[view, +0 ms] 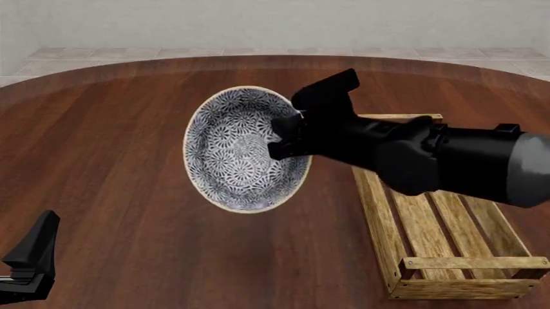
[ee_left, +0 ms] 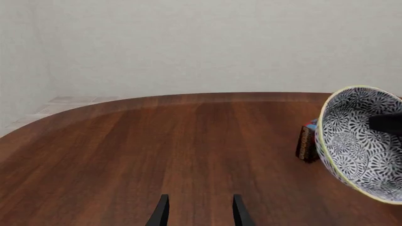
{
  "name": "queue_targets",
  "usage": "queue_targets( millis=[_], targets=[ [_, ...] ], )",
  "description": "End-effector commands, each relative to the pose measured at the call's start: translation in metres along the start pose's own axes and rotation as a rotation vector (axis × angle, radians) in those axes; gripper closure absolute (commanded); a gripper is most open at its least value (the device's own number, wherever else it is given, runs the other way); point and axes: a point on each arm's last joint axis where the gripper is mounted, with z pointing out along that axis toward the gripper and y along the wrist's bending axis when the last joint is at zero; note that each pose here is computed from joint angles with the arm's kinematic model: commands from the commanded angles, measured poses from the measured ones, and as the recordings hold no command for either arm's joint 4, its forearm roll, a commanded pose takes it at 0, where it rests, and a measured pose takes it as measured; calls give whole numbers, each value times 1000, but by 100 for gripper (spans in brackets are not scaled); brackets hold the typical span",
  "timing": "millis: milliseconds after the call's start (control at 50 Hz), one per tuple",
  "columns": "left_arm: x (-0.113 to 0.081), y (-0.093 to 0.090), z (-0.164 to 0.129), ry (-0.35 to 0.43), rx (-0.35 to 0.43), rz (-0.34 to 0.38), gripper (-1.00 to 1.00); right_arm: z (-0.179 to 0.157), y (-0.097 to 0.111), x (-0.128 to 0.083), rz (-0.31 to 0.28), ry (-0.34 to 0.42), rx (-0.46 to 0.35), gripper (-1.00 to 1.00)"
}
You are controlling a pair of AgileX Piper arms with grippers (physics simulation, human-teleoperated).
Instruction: Pick up the bowl on the left and put it in the tray.
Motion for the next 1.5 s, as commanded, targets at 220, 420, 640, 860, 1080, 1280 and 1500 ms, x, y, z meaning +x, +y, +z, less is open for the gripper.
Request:
queue_targets(
  millis=[220, 420, 640, 860, 1080, 1280, 1500],
  targets=[
    [0, 0, 0, 0, 0, 0, -100, -38, -14, -16, 3, -81, 44, 100],
    [0, 0, 0, 0, 0, 0, -100, -55, -20, -21, 3, -112, 68, 100],
    [0, 0, 0, 0, 0, 0, -100, -70, -26, -28, 22, -141, 89, 100],
    [0, 0, 0, 0, 0, 0, -100, -89, -35, -36, 47, -180, 126, 100],
    [0, 0, 0, 0, 0, 0, -100, -104, -47, -43, 72, -209, 172, 100],
    [0, 0, 0, 0, 0, 0, -100, -117, -54, -49, 92, -232, 204, 100],
    [0, 0, 0, 0, 0, 0, -100, -130, -61, -53, 128, -261, 240, 100]
  ],
)
